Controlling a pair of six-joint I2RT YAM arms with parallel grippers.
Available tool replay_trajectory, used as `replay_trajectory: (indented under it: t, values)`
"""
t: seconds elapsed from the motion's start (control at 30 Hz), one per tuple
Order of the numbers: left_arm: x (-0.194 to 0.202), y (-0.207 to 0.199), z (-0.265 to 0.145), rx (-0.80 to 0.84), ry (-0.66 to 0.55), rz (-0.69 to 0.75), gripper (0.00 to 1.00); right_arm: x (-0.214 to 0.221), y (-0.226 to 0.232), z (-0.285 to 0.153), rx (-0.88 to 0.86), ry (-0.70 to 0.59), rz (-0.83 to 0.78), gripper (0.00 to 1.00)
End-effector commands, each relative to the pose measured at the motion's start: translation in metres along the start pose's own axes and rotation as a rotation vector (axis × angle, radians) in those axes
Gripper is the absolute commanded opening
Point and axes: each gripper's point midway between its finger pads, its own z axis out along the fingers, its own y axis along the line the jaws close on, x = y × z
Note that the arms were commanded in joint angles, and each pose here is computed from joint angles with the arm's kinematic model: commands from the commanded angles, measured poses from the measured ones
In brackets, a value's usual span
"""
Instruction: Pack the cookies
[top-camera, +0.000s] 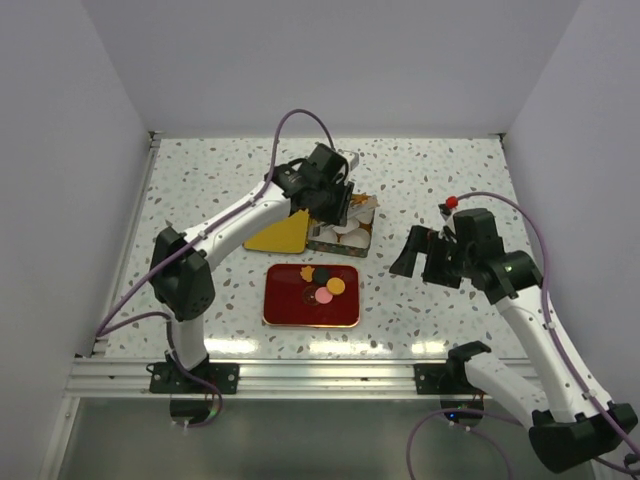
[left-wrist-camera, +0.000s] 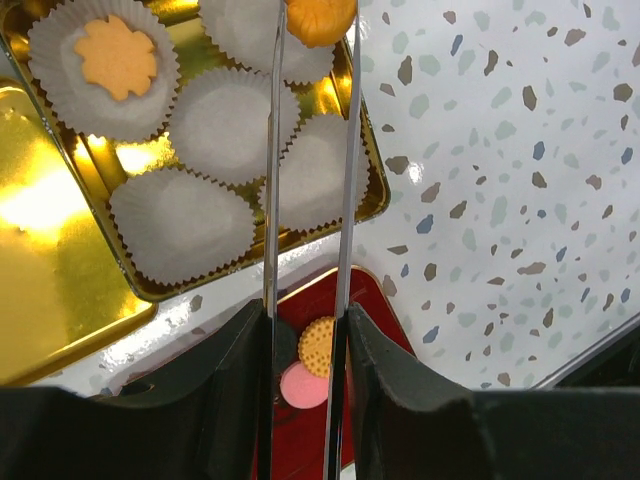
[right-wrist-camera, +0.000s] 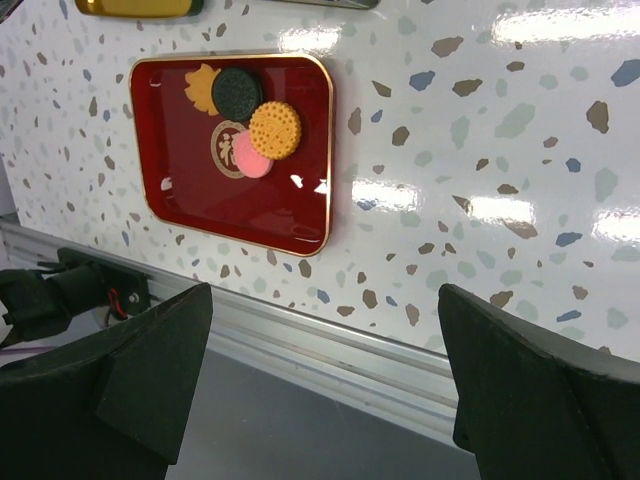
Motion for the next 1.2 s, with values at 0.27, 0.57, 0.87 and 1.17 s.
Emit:
replay_trajectory:
  t: [0.27, 0.57, 0.87, 1.17]
  values:
    - [-0.028, 0.014, 0.007, -0.087, -0.089, 0.034, 0.00, -0.009, -0.003, 0.000, 0.040, 0.004, -0.047, 0.99]
    - [-0.019, 0.018, 0.011, -0.086, -0.086, 0.028, 0.00, -0.006, -0.003, 0.000, 0.037, 0.006, -0.024, 0.99]
    - [-0.012, 0.018, 0.013, -0.078, -0.072, 0.027, 0.36, -0.004, -0.001, 0.009, 0.016, 0.020, 0.004, 0.99]
    - [-0.017, 0.015, 0.000, -0.069, -0.093, 0.027, 0.50, -0.004, 0.002, 0.014, -0.003, 0.028, 0.014, 0.99]
